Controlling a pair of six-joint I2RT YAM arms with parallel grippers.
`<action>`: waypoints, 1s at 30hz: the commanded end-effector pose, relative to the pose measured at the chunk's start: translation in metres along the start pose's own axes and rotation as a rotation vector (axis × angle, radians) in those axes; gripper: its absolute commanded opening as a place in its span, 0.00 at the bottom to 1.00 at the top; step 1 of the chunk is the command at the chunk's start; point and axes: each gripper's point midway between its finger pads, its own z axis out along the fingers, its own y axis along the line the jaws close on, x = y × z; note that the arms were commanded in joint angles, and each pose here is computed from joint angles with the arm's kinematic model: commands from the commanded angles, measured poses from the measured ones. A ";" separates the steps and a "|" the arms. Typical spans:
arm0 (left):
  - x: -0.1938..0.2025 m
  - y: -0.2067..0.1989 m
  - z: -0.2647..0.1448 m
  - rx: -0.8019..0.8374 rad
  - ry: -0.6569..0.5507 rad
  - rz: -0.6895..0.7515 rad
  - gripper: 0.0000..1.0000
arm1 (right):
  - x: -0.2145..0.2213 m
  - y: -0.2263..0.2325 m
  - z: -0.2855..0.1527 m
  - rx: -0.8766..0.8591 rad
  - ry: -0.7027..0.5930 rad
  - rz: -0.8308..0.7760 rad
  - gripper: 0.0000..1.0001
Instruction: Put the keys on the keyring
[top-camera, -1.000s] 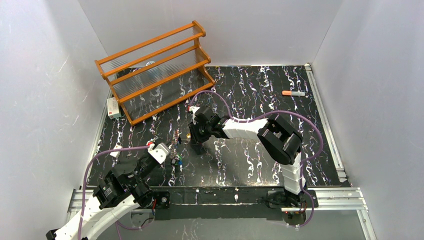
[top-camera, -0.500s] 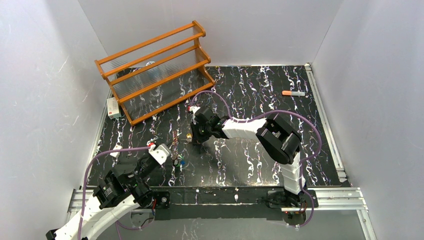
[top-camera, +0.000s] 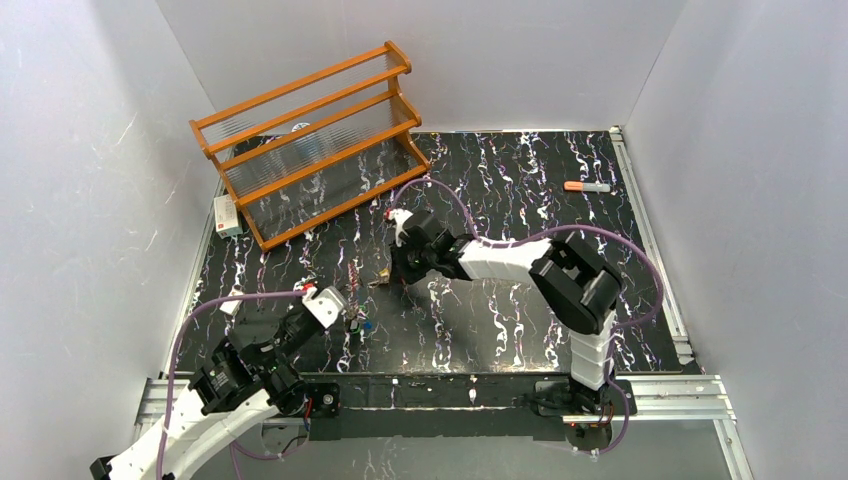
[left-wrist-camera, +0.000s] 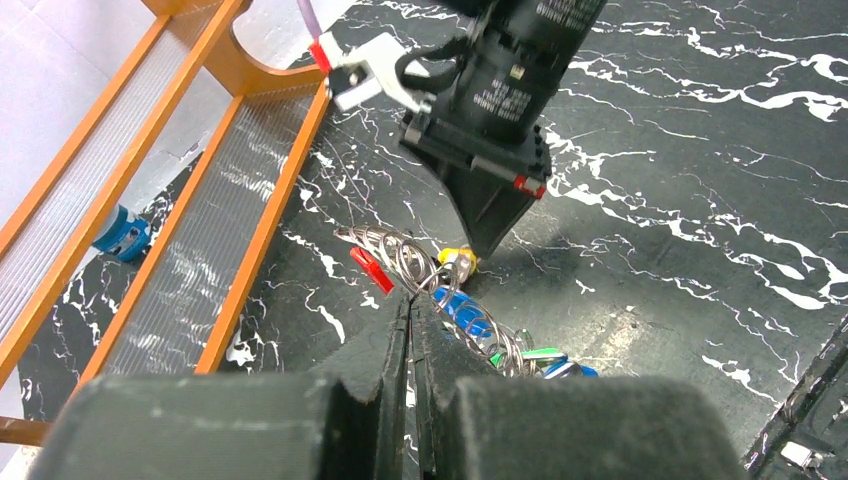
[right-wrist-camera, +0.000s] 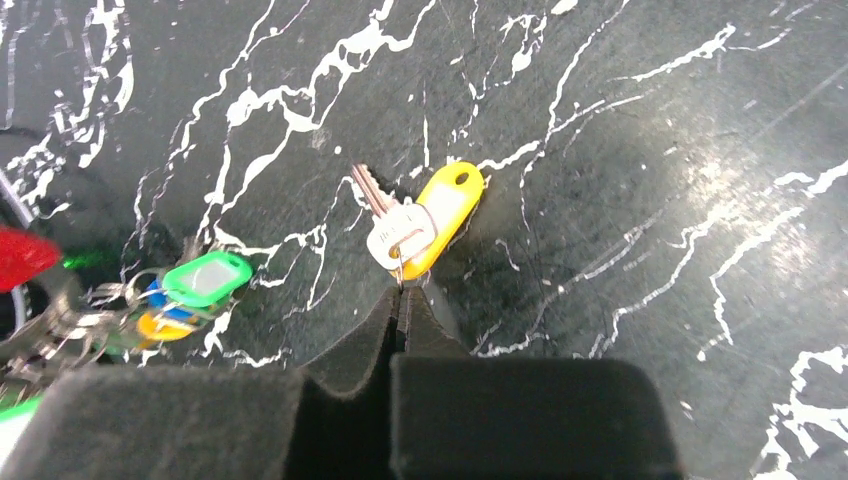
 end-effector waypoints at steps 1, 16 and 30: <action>-0.015 0.003 0.004 -0.003 -0.041 -0.015 0.00 | -0.032 0.017 -0.033 -0.117 -0.115 -0.067 0.01; 0.016 -0.033 0.050 0.133 0.163 -0.075 0.00 | -0.046 -0.038 -0.094 0.072 -0.198 -0.146 0.01; 0.034 -0.078 0.115 0.237 0.106 -0.172 0.00 | -0.012 -0.058 -0.142 0.082 -0.201 -0.174 0.01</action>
